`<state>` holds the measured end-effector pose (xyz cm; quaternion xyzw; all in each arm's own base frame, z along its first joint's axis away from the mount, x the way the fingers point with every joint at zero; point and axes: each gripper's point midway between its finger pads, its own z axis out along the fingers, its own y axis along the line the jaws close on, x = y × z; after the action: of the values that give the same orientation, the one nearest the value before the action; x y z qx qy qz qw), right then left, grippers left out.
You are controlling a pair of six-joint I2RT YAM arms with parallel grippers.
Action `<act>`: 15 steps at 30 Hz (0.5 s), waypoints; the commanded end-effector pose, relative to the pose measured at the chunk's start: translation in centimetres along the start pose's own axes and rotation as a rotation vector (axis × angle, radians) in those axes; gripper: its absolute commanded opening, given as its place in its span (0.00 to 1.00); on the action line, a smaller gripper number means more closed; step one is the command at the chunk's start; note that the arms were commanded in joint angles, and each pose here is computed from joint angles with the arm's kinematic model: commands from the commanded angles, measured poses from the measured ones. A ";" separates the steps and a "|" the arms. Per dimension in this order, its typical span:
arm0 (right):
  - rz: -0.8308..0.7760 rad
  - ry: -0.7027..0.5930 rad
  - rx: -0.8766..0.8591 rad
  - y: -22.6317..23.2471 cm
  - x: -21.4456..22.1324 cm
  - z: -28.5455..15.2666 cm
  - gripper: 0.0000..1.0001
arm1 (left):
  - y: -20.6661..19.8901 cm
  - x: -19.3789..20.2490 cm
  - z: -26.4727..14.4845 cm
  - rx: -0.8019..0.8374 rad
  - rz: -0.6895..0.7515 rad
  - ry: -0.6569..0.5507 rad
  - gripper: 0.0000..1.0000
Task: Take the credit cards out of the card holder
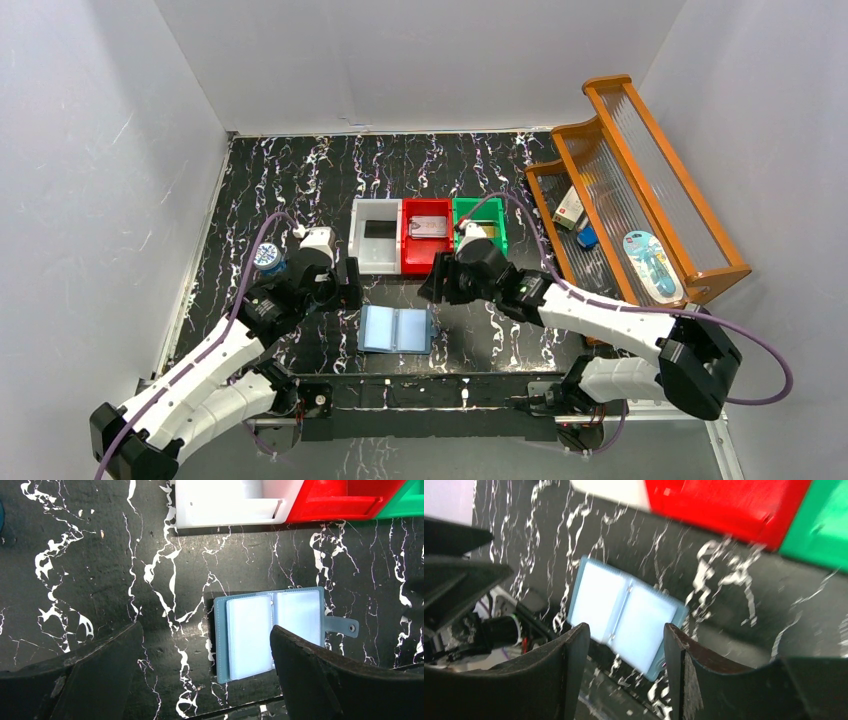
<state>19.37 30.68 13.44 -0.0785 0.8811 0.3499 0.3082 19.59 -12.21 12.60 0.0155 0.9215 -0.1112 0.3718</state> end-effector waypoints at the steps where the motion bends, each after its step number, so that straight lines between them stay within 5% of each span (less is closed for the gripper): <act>1: 0.128 -0.005 -0.005 2.7 2.0 -0.4 0.63 | -0.5 -0.1 -0.5 0.027 -0.012 0.012 0.98; 15: -0.034 0.008 0.452 2.3 7.6 3.6 0.65 | -2.6 2.1 0.9 0.111 0.046 0.169 0.95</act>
<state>12.89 35.58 7.76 -0.0510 0.9380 0.1761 0.2942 18.15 -14.59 10.30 0.0559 0.9427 -0.1449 0.2954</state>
